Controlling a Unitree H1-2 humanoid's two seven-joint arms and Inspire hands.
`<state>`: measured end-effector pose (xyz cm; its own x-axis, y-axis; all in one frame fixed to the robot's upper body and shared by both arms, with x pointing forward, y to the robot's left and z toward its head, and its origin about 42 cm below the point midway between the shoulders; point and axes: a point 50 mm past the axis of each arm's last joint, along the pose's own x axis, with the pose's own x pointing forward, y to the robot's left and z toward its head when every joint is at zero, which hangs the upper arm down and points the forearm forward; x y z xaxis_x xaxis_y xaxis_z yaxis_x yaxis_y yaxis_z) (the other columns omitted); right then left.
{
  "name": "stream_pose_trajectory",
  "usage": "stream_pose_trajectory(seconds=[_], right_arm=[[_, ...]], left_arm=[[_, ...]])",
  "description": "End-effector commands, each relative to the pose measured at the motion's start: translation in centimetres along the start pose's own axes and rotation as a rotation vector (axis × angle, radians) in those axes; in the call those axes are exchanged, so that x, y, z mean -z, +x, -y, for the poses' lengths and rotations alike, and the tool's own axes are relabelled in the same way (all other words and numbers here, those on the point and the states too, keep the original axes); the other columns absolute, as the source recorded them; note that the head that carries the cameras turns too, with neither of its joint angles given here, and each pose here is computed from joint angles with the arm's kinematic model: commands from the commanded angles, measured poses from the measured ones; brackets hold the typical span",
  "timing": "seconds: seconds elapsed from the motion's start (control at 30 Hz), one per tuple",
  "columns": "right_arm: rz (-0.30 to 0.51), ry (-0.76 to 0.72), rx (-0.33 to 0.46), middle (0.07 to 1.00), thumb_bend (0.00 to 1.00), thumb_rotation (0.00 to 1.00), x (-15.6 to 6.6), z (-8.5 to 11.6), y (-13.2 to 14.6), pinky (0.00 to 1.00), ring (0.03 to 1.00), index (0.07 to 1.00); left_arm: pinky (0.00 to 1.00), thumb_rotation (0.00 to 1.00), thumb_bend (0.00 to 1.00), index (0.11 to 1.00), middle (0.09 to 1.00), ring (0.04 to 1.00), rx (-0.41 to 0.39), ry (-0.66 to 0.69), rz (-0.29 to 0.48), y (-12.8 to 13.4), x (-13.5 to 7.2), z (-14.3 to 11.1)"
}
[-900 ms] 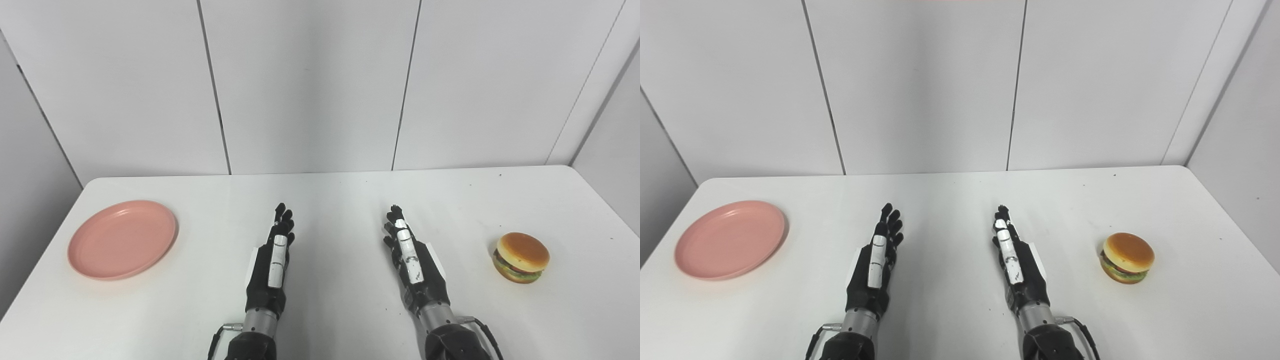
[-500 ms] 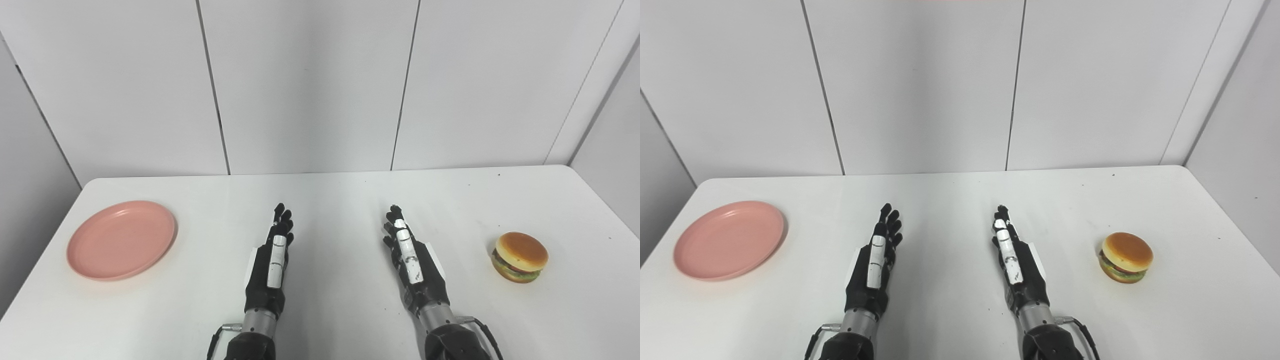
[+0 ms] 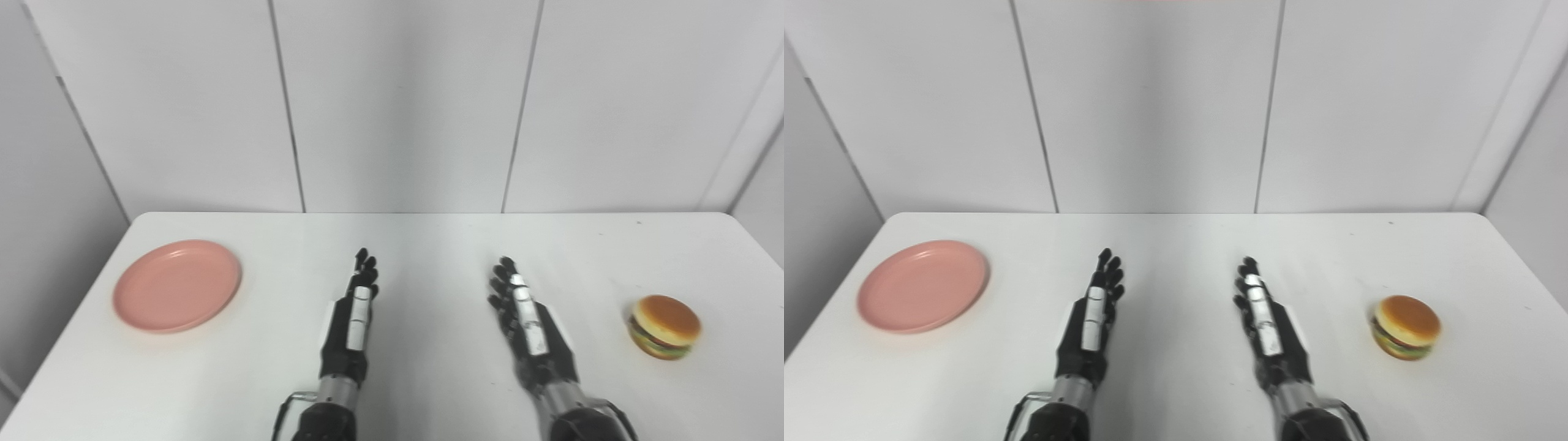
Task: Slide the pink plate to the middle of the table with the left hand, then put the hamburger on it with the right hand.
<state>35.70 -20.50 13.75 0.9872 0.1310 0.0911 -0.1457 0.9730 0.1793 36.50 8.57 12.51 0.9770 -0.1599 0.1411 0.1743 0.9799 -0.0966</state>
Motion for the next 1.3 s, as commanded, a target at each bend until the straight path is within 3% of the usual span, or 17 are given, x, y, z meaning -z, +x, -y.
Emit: stream_pose_trajectory(seconds=[0.0, 0.17, 0.3, 0.53, 0.73, 0.8, 1.0, 1.1, 1.27], right_arm=[[0.103, -0.025, -0.016, 1.000, 0.61, 0.93, -1.8, 0.4, 0.7, 1.00, 1.000, 1.000], [0.114, -0.026, 0.002, 1.000, 0.53, 0.97, -2.4, 0.5, 0.3, 1.00, 1.000, 1.000], [0.113, -0.050, -0.010, 1.000, 0.54, 0.97, -2.7, 0.6, 0.3, 1.00, 1.000, 1.000], [0.118, -0.080, -0.015, 1.000, 0.55, 0.93, -2.7, 1.1, 0.1, 1.00, 1.000, 1.000], [0.117, -0.064, -0.014, 1.000, 0.54, 0.92, -2.9, 1.0, 0.1, 1.00, 1.000, 1.000], [0.117, -0.046, -0.021, 1.000, 0.52, 0.88, -3.0, 1.0, 0.1, 1.00, 1.000, 1.000], [0.125, -0.057, -0.028, 1.000, 0.46, 0.92, -3.3, 1.0, 0.0, 1.00, 1.000, 1.000], [0.130, -0.074, -0.026, 1.000, 0.48, 0.94, -3.4, 0.9, -0.1, 1.00, 1.000, 1.000], [0.128, -0.055, -0.019, 1.000, 0.49, 0.93, -3.6, 0.8, 0.0, 1.00, 1.000, 1.000]], left_arm=[[1.00, 1.00, 0.71, 1.000, 1.000, 1.000, -0.055, 0.005, 0.038, 0.2, -0.2, -1.1], [1.00, 1.00, 0.79, 0.995, 1.000, 1.000, -0.144, -0.029, 0.127, 1.3, -2.8, -4.2], [1.00, 1.00, 0.81, 0.998, 1.000, 1.000, -0.186, -0.055, 0.156, 1.2, -5.4, -6.7], [0.86, 1.00, 0.82, 0.862, 0.862, 0.861, -0.332, -0.041, 0.237, 1.6, -9.0, -10.9], [0.82, 1.00, 0.83, 0.790, 0.793, 0.802, -0.483, -0.015, 0.287, 1.7, -11.8, -16.2], [0.77, 1.00, 0.83, 0.746, 0.752, 0.760, -0.540, 0.005, 0.303, 1.4, -12.3, -17.9], [0.74, 1.00, 0.82, 0.722, 0.722, 0.727, -0.647, 0.041, 0.313, 0.8, -12.7, -23.4], [0.68, 1.00, 0.82, 0.696, 0.695, 0.702, -0.689, 0.019, 0.323, 0.4, -12.8, -25.3], [0.69, 1.00, 0.82, 0.695, 0.694, 0.706, -0.733, 0.064, 0.325, -0.4, -13.1, -27.9]])
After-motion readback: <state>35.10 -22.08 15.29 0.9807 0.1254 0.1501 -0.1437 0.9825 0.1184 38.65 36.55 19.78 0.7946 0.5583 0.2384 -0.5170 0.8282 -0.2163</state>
